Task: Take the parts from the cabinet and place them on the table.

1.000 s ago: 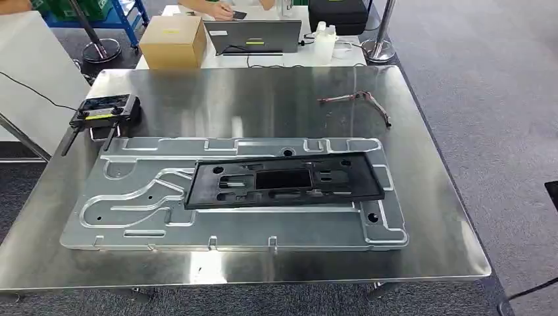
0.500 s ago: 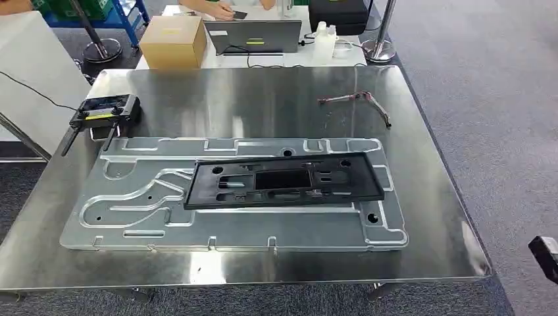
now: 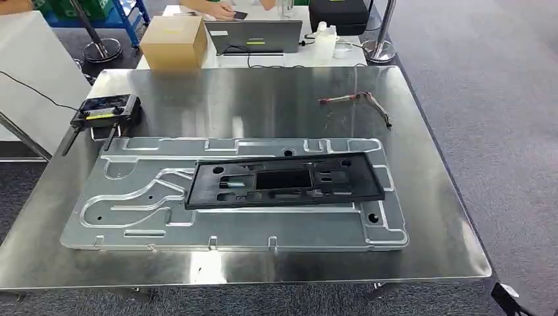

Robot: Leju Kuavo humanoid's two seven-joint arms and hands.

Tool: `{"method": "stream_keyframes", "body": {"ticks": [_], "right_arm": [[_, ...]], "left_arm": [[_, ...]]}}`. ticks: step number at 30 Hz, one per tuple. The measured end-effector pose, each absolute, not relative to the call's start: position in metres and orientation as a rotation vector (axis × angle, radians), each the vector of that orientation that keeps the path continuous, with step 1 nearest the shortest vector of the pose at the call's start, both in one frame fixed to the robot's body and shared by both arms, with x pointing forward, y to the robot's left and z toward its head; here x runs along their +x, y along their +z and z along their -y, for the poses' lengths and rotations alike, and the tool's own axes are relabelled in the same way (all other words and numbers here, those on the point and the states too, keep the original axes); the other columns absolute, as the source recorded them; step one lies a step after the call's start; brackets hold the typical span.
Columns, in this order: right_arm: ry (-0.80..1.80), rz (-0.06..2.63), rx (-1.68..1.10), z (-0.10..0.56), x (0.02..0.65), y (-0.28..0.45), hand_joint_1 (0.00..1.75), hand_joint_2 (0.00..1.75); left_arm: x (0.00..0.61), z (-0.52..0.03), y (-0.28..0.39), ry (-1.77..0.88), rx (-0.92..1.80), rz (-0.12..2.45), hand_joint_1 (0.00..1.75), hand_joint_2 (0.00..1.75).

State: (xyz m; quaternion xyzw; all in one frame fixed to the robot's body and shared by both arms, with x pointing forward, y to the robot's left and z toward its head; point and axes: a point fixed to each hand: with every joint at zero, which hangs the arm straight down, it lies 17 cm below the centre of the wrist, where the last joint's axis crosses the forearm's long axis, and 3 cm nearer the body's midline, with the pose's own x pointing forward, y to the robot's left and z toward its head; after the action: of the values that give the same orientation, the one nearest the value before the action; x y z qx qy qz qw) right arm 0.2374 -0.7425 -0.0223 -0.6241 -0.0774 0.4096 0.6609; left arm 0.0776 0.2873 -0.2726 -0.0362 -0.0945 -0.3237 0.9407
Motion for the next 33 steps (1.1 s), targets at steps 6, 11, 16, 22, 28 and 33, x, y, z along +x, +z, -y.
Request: {"method": "stream_keyframes", "body": {"ticks": [6,11,16,22,28,33], "right_arm": [[0.967,0.092,-1.276,0.717,0.209,-0.073,0.0,1.75],[0.971,0.074,-1.23,0.708,0.198,-0.09,0.0,1.75],[0.977,0.065,-1.211,0.705,0.194,-0.095,0.0,1.75],[0.979,0.055,-1.193,0.702,0.191,-0.1,0.0,1.75],[1.011,-0.003,-1.002,0.684,0.167,-0.133,0.0,1.75],[1.051,0.018,-0.732,0.603,0.144,-0.193,0.0,1.75]], "left_arm": [[0.079,-0.288,-0.272,-0.664,-0.073,0.19,0.0,0.0],[0.08,-0.288,-0.272,-0.664,-0.071,0.19,0.0,0.0],[0.08,-0.288,-0.272,-0.664,-0.071,0.189,0.0,0.0],[0.08,-0.288,-0.272,-0.665,-0.071,0.19,0.0,0.0],[0.081,-0.287,-0.272,-0.689,-0.078,0.186,0.0,1.75],[0.088,-0.287,-0.27,-0.725,-0.074,0.189,0.0,1.75]]}}
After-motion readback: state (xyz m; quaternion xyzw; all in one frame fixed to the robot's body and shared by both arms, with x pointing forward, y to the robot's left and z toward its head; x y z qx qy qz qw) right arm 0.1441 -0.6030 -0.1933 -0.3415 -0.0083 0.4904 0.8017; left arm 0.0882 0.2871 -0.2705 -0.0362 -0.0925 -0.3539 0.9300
